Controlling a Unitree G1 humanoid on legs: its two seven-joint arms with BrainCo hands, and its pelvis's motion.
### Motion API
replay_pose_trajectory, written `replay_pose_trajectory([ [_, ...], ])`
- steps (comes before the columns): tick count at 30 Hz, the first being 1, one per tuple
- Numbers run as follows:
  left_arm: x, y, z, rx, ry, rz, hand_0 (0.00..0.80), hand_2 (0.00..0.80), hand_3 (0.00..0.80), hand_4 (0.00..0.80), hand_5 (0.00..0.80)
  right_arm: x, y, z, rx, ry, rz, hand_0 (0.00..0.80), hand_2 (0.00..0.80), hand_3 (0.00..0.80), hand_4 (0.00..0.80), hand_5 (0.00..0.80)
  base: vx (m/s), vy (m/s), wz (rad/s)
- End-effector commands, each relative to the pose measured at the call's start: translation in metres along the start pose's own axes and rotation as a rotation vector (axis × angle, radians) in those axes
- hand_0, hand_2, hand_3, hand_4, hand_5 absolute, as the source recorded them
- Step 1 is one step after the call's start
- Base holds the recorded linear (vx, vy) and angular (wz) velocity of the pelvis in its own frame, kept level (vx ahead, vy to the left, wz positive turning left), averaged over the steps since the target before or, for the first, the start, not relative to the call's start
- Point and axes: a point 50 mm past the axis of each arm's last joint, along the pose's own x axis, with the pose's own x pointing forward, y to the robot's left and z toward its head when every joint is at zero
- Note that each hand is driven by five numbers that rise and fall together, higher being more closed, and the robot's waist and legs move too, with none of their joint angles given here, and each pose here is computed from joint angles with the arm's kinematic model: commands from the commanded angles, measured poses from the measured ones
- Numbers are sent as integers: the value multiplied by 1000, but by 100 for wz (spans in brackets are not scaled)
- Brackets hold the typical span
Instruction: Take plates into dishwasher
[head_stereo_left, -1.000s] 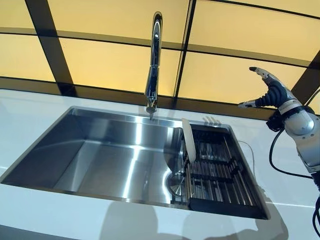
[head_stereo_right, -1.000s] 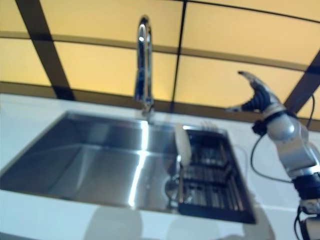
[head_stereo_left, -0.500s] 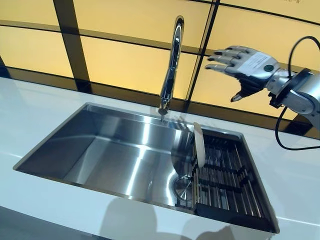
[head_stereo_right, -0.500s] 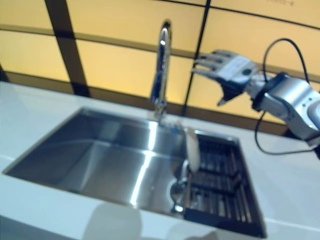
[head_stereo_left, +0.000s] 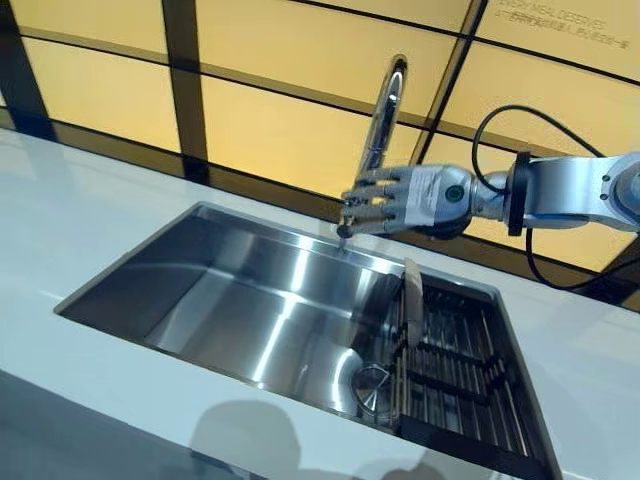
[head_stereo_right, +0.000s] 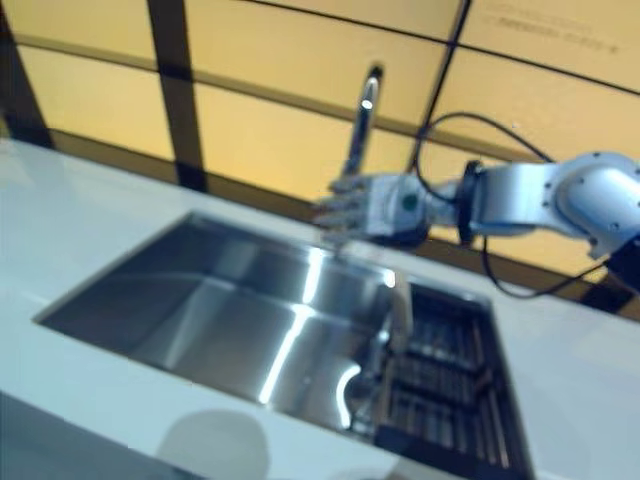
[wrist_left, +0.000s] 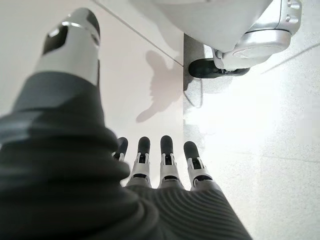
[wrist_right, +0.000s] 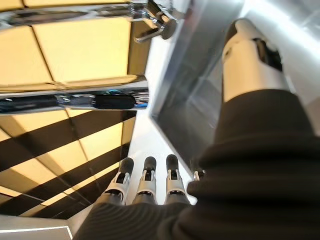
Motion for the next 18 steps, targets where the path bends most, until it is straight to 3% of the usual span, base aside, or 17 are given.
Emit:
replay_pose_trajectory([
  [1,-1,16,11,13,-68,25,0,0,0,0,0,-4,-5,-13,26,21,12,0,0,0,0,0,15,-34,7],
  [18,-3,14,1,-9,-49,27,0,0,0,0,0,1,63,22,264,-68,143,0,0,0,0,0,11,-23,8],
])
